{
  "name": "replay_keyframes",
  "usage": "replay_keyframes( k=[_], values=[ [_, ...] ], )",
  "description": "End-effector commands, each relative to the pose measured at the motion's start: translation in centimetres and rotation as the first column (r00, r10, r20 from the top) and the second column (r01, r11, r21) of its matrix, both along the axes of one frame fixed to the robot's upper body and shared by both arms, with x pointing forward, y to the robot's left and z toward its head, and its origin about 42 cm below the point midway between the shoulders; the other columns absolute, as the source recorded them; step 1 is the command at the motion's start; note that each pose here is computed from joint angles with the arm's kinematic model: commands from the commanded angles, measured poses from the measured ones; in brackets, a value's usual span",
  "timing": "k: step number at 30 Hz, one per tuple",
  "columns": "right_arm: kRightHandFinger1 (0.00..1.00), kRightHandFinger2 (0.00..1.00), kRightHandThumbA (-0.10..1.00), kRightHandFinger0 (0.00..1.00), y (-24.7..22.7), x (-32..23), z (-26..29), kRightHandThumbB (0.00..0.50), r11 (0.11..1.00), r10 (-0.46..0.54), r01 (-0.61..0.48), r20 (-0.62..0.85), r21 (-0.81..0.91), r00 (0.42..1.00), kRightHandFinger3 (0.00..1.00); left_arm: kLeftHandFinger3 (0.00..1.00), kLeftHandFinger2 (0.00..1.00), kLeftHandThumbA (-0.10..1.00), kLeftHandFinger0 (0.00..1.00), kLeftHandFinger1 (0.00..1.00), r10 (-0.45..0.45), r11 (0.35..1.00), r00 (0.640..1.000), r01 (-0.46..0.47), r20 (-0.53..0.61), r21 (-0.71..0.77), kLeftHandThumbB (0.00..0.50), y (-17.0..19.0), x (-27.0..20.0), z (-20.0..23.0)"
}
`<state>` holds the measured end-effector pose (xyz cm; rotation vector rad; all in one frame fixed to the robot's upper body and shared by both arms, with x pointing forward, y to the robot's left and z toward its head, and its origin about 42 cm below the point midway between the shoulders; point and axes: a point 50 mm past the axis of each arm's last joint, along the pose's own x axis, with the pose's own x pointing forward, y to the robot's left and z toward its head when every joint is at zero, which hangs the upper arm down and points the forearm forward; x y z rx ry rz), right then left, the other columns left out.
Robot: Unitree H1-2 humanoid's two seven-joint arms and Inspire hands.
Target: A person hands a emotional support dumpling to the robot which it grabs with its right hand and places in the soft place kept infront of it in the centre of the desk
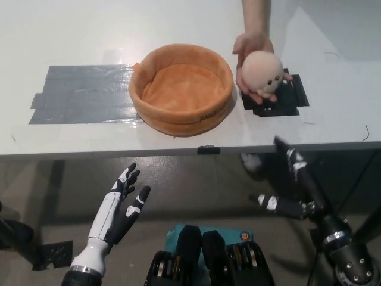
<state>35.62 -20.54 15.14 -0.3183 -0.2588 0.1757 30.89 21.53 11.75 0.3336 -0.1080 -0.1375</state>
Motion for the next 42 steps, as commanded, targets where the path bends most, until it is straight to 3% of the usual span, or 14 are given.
replay_keyframes(
  k=[1,9,11,17,22,28,31,34,38,42],
  values=[
    [1.00,1.00,0.97,1.00,-0.8,1.8,6.4,0.297,0.982,-0.136,0.159,0.197,-0.106,0.971,1.00,1.00,1.00,0.84,1.00,1.00,0.002,1.000,0.998,-0.003,0.067,0.006,0.011,0.2,0.1,1.0],
    [1.00,1.00,0.91,1.00,-1.2,7.6,15.6,0.277,0.932,-0.165,0.235,0.252,-0.277,0.954,1.00,1.00,1.00,0.85,1.00,1.00,0.005,1.000,0.998,-0.005,0.061,0.007,0.015,0.2,0.1,1.2],
    [1.00,1.00,0.93,1.00,-0.8,9.1,16.8,0.312,0.920,-0.172,0.240,0.233,-0.309,0.957,1.00,1.00,1.00,0.84,1.00,1.00,0.005,1.000,0.998,-0.006,0.060,0.005,0.016,0.2,0.1,1.2],
    [1.00,1.00,0.93,1.00,1.2,13.5,19.1,0.334,0.890,-0.174,0.239,0.194,-0.388,0.965,1.00,1.00,1.00,0.85,1.00,1.00,0.007,1.000,0.998,-0.007,0.068,0.001,0.016,0.1,0.3,1.4],
    [1.00,1.00,0.86,1.00,2.5,16.6,18.7,0.356,0.869,-0.191,0.231,0.134,-0.437,0.972,1.00,1.00,1.00,0.87,1.00,1.00,0.000,1.000,0.997,0.000,0.075,-0.002,0.025,-0.1,0.3,1.3],
    [1.00,1.00,0.88,1.00,3.4,18.5,17.7,0.341,0.864,-0.184,0.186,0.051,-0.469,0.982,1.00,1.00,1.00,0.87,1.00,1.00,0.003,1.000,0.997,-0.004,0.072,0.009,0.023,-0.1,0.5,1.7],
    [1.00,1.00,0.95,1.00,3.8,19.0,16.4,0.357,0.847,-0.182,0.169,0.024,-0.503,0.983,1.00,1.00,1.00,0.87,1.00,1.00,-0.005,1.000,0.997,0.004,0.079,0.007,0.025,-0.1,0.6,1.6],
    [1.00,1.00,0.92,1.00,4.2,19.2,15.0,0.362,0.852,-0.180,0.147,-0.018,-0.503,0.983,1.00,1.00,1.00,0.88,1.00,1.00,-0.004,1.000,0.997,0.003,0.078,0.005,0.035,-0.1,0.6,1.7],
    [1.00,1.00,0.96,1.00,4.6,19.3,13.2,0.372,0.816,-0.189,0.116,-0.071,-0.567,0.979,1.00,1.00,1.00,0.87,1.00,1.00,-0.001,1.000,0.997,0.000,0.075,0.009,0.033,-0.1,0.4,1.7],
    [1.00,1.00,0.91,1.00,4.4,19.6,12.4,0.386,0.826,-0.190,0.104,-0.101,-0.554,0.976,1.00,1.00,1.00,0.87,1.00,1.00,-0.003,1.000,0.997,0.003,0.075,0.001,0.034,0.0,0.5,1.6]
  ],
)
